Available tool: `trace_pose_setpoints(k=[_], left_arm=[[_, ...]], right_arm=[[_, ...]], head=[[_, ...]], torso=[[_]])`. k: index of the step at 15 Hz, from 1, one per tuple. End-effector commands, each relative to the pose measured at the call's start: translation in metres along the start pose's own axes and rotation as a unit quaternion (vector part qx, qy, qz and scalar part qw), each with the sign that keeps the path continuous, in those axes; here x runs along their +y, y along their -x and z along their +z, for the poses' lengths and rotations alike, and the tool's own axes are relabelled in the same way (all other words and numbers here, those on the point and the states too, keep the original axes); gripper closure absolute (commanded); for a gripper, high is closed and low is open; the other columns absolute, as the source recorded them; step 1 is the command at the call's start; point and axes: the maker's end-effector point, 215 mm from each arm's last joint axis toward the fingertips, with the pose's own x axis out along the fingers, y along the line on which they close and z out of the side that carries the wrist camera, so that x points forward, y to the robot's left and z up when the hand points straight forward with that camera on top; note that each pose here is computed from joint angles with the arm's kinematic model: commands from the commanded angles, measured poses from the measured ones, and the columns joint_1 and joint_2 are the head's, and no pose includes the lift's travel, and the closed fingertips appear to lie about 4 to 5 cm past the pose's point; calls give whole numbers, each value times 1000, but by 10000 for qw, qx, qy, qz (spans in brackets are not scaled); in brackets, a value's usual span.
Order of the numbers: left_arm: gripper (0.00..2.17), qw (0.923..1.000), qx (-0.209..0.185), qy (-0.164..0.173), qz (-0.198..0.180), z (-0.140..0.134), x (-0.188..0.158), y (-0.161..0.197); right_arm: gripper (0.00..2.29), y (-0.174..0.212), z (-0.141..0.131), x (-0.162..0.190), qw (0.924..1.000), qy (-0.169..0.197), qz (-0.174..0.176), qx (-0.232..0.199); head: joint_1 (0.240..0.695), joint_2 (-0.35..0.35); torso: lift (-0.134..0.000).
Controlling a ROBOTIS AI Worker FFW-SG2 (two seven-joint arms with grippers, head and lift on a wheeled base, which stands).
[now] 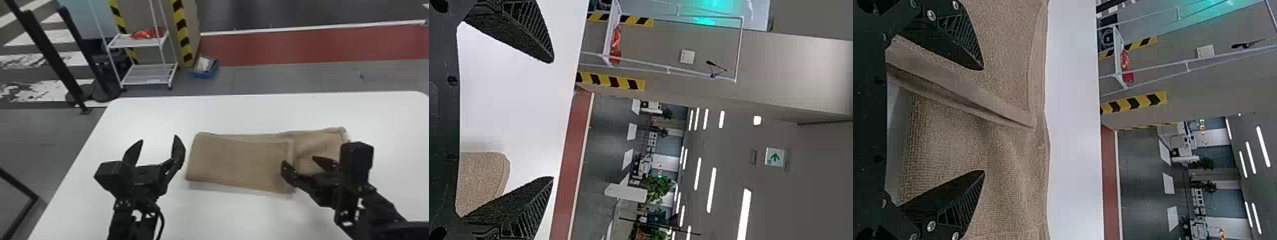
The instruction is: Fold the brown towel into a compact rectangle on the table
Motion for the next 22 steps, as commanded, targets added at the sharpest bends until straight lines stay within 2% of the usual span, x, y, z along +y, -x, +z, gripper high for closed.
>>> trace_pose_setpoints(k=[1,5,7,11,13,15,17,18,19,22], left_arm=[[33,10000,-2,5,-10,0,2,0],[36,10000,65,12,-17,-8,3,0],[36,10000,73,12,-20,-10,4,1],[36,10000,83,17,-33,-11,2,1],[36,9999,90,17,-40,-12,2,1],[39,9999,98,9,-42,-12,2,2],[39,9999,113,15,-44,-14,2,3],[39,9999,113,15,-44,-14,2,3],[39,9999,107,18,-58,-14,1,4],[39,9999,91,17,-86,-13,0,5]], right_arm=[[178,-11,-2,12,9998,138,93,112],[286,-24,-13,31,9986,278,264,353],[289,-24,-13,34,9986,276,281,352],[532,-19,-12,43,9986,281,348,291],[532,-16,-7,43,9987,296,336,247],[792,-14,-6,42,9988,288,317,228],[795,-12,-8,40,9988,278,300,256],[950,-11,-9,39,9988,284,283,280],[1200,-11,-10,39,9988,281,276,287],[1207,-7,-3,39,9991,278,265,198]], head=[[695,178],[695,209],[695,224],[695,232],[695,235],[695,235],[695,235],[695,234],[695,233],[695,229]], torso=[[-126],[-126],[-126],[-126],[-126],[-126],[-126],[-126],[-126],[-126]])
